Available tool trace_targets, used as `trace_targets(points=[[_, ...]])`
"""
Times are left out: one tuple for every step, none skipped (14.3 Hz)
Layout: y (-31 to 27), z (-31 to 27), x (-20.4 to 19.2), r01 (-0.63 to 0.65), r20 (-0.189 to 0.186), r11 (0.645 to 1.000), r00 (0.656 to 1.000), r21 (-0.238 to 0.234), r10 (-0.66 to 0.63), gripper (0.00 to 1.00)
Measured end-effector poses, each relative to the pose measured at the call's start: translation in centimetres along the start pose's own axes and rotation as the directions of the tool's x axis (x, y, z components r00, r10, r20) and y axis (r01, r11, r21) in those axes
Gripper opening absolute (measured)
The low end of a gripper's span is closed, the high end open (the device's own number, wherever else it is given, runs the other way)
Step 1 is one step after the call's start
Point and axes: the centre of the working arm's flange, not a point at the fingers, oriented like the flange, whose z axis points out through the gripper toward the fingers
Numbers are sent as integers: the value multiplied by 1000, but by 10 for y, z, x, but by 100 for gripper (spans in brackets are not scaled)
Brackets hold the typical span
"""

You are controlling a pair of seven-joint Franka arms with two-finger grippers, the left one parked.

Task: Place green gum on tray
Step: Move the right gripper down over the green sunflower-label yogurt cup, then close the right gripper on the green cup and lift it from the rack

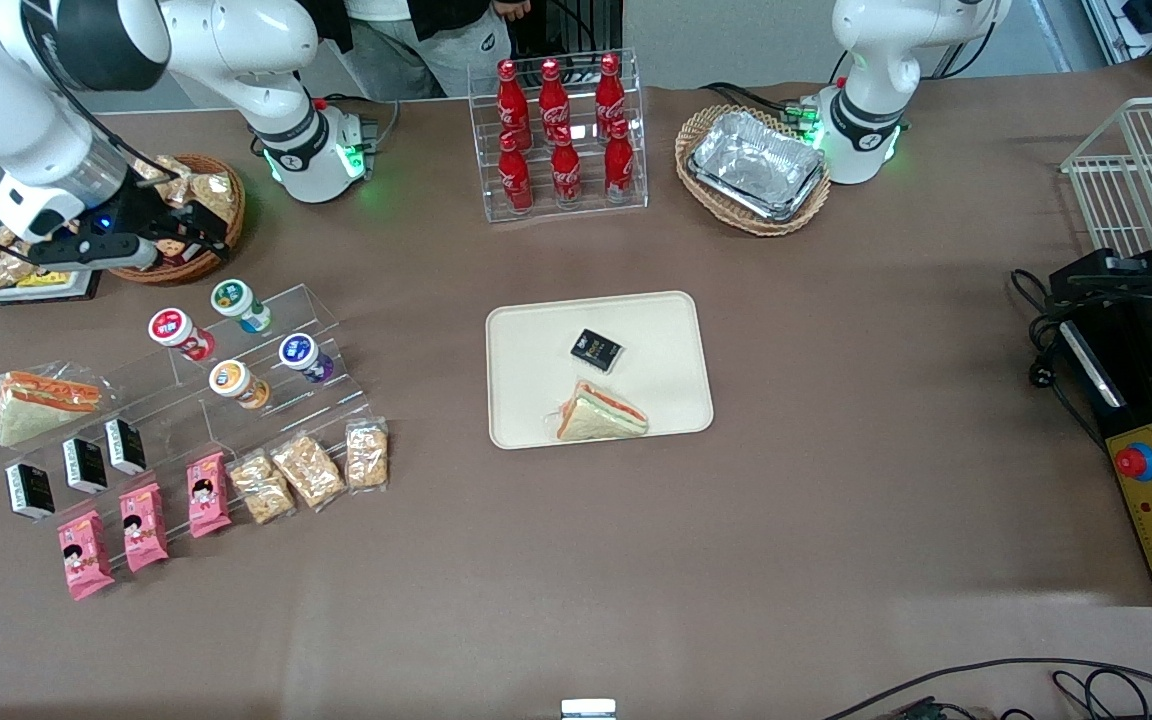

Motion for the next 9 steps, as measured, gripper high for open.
trace_targets(points=[[2, 10, 0, -4, -9, 1000, 1000, 0, 4, 100], [3, 21, 0, -8, -13, 1000, 1000, -1, 8, 100], [5, 33, 0, -12, -13, 1000, 1000, -1, 12, 100], [6, 45, 1, -14, -9, 1000, 1000, -1, 14, 100], [7, 57, 3, -16, -5, 1000, 1000, -2, 16, 100], [8, 69, 5, -18, -2, 1000, 1000, -2, 18, 100], [9, 79, 8, -20, 2, 1000, 1000, -3, 20, 100], [10, 88, 10, -21, 13, 1000, 1000, -3, 21, 100], [10, 97, 11, -22, 23, 1000, 999, -3, 22, 100]])
